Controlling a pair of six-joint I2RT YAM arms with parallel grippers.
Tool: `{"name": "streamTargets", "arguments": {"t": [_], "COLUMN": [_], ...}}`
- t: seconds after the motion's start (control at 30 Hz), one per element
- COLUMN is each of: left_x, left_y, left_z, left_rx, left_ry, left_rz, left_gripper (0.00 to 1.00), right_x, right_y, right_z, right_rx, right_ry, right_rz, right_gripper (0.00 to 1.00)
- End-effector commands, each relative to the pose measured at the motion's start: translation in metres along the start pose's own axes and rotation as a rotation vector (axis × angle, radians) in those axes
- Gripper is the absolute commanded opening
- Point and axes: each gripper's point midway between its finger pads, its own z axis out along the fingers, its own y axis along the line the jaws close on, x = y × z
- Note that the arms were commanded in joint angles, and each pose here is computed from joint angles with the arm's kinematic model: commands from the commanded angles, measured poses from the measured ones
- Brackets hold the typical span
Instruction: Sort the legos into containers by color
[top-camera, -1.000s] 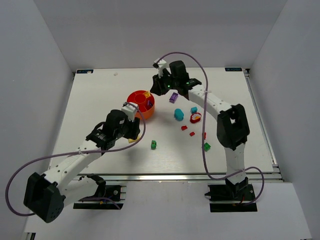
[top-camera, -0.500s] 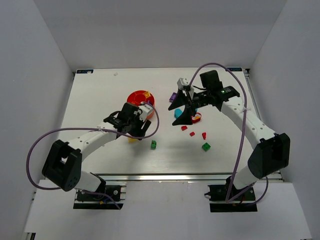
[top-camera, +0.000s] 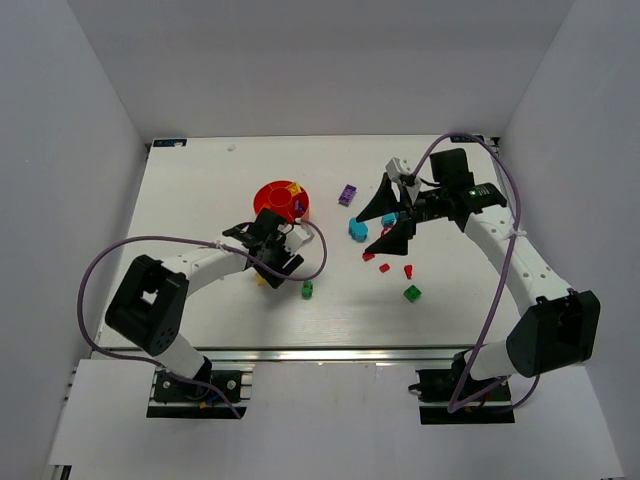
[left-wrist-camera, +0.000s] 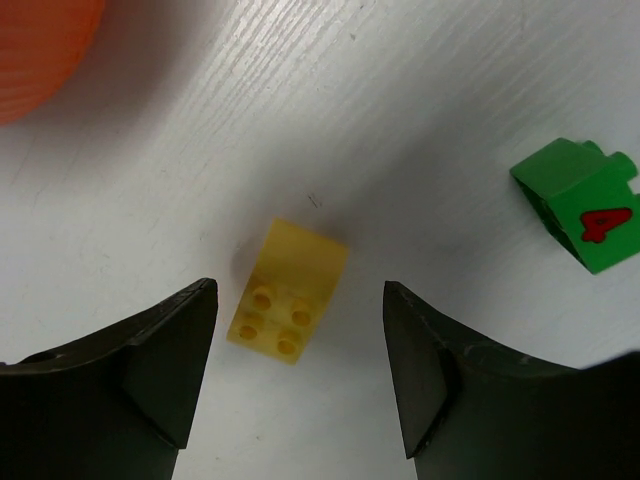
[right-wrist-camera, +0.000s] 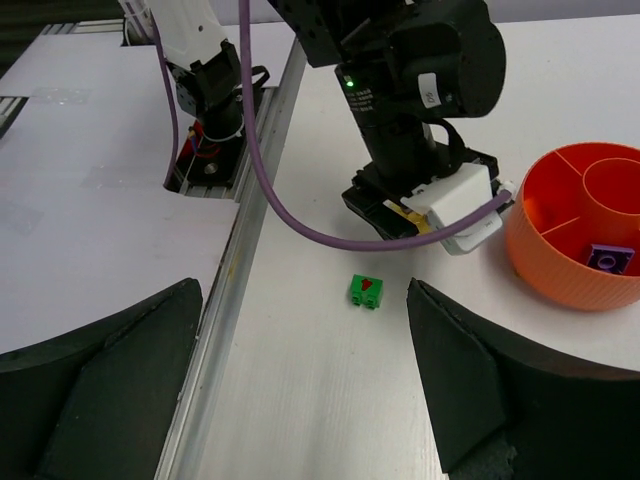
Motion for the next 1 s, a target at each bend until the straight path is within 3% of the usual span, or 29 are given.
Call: {"name": "streamTargets", "arguments": {"t": [0.0,0.23,0.37,0.53,0.67,0.9,0.97], "left_x": [-0.013,-0.001,-0.003,-0.023,-0.055,-0.126,-0.136], "left_y": [0.012,0.012,0.006,0.009,0.007,-0.002,-0.003], "left_z": [0.001,0.017,0.016,-0.006,-0.043,-0.147,-0.161], "left_rx": [-0.029,-0.016,0.014,0.005,0.011,0.018,0.025], "left_ry": [-0.008,0.074,0.059,0.0,-0.148,-0.651,-0.726], "left_rz": [0.041,0.041,0.033,0.01,-0.017,-0.076,-0.124], "left_gripper": [0.77,0.64,0.56,0.3,0.17,0.11,0.11], "right_x": [-0.008,-0.007,-0.007,-0.001,0.005,0.017,0.022], "right_y": [0.008,0.005,0.004,-0.004,-0.016,-0.046,-0.053], "right_z": [-0.003,-0.013,-0.015,-0.018,-0.018,-0.02,-0.021], "right_rx": [-0.032,-0.022,-0.02,0.01,0.052,0.231,0.281], "right_ry": [-0.048,-0.074,-0.082,-0.063,-0.028,-0.006,-0.002], "right_rz": [-0.031,-0.016,-0.012,0.009,0.036,0.161,0.185], "right_gripper": [0.88,0.88,0.88,0.84,0.76,0.59,0.56]}}
